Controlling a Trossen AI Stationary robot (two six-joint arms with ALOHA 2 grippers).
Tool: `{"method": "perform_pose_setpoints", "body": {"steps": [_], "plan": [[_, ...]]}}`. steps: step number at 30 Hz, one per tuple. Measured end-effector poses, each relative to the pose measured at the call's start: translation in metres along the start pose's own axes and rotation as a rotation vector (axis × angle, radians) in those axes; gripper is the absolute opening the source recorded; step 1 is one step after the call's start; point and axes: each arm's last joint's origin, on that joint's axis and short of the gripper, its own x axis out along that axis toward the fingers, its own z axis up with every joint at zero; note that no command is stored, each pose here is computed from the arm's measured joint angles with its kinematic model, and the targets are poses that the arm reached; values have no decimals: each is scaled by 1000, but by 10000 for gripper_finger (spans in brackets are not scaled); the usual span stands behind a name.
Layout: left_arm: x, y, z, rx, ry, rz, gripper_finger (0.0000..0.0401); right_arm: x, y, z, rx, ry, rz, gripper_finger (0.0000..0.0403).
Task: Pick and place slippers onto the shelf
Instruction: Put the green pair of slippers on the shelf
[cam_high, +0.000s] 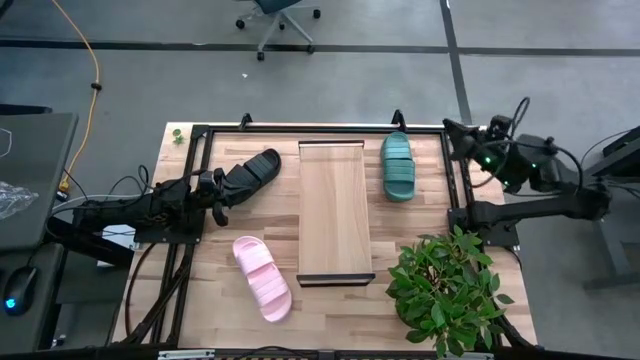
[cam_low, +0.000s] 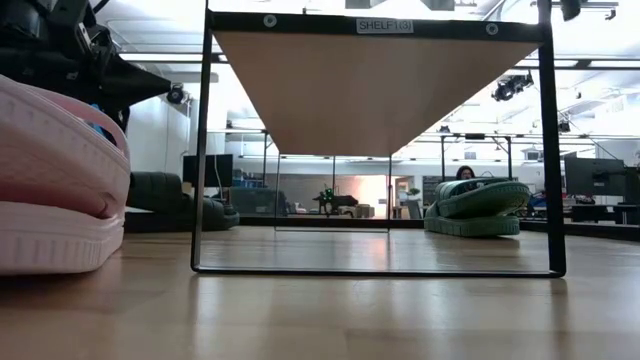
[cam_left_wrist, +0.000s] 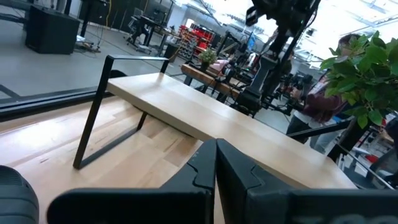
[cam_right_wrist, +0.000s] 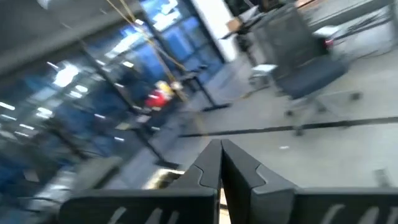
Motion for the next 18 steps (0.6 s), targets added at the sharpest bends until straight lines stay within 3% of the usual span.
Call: {"method": "perform_pose_setpoints", "body": {"steps": [10, 18], "plan": [[0, 0, 0, 0, 0, 0, 1, 9, 29, 38, -135, 11, -186, 0], [0, 0, 0, 1, 5, -8, 1, 28, 24, 61, -165, 310, -322, 0]]}}
